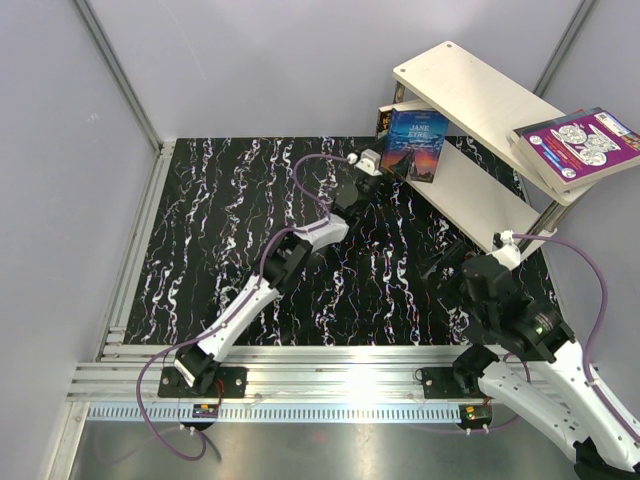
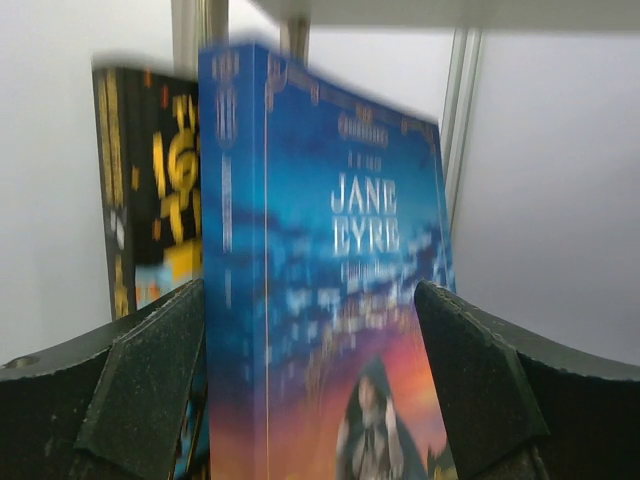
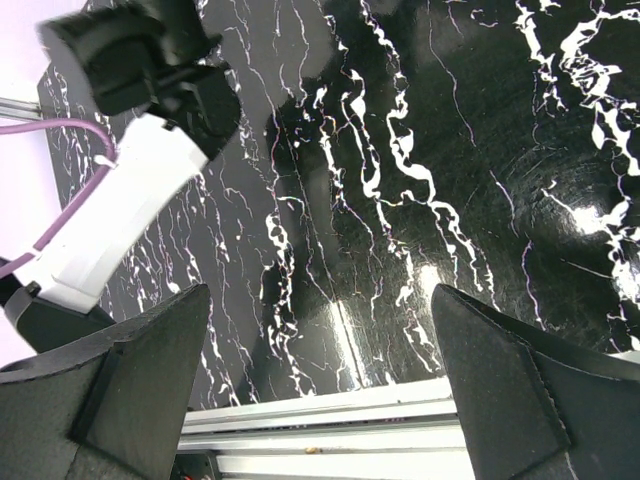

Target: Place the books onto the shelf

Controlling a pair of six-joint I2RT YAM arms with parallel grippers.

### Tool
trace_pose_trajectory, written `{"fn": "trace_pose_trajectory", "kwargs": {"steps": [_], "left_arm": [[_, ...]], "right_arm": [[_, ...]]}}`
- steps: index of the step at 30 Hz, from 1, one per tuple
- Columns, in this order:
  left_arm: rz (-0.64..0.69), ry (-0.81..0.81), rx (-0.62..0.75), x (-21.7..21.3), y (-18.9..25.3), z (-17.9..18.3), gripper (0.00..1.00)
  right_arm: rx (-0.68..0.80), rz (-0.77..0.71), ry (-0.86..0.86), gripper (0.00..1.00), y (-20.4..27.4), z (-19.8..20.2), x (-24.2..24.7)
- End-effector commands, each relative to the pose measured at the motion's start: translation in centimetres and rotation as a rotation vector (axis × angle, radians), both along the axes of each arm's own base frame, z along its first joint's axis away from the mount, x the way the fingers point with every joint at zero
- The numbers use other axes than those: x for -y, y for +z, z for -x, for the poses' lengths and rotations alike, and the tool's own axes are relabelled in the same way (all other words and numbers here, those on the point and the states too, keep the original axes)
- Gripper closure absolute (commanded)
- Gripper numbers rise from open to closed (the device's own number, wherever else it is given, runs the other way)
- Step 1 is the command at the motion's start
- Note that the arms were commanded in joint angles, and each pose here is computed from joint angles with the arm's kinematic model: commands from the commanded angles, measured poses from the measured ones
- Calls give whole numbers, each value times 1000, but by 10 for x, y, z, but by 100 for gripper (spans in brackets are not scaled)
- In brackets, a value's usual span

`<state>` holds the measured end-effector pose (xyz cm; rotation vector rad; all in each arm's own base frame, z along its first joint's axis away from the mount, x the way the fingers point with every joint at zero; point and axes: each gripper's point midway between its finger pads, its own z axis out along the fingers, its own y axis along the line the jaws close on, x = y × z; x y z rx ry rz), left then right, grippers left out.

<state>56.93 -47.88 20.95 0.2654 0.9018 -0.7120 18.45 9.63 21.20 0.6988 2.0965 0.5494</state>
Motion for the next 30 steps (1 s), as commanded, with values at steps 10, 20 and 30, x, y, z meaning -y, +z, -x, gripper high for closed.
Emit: {"fn": "trace_pose_trajectory", "kwargs": {"steps": [10, 20, 30], "left_arm": [[154, 166, 96, -56, 63, 20, 9], [200, 241, 44, -119, 60, 36, 9], [115, 254, -182, -173, 24, 88, 6]], "right_arm": [[25, 7, -21, 0, 4, 5, 10], [22, 24, 16, 0, 0, 9, 9], [59, 119, 86, 0, 12, 4, 9]]}}
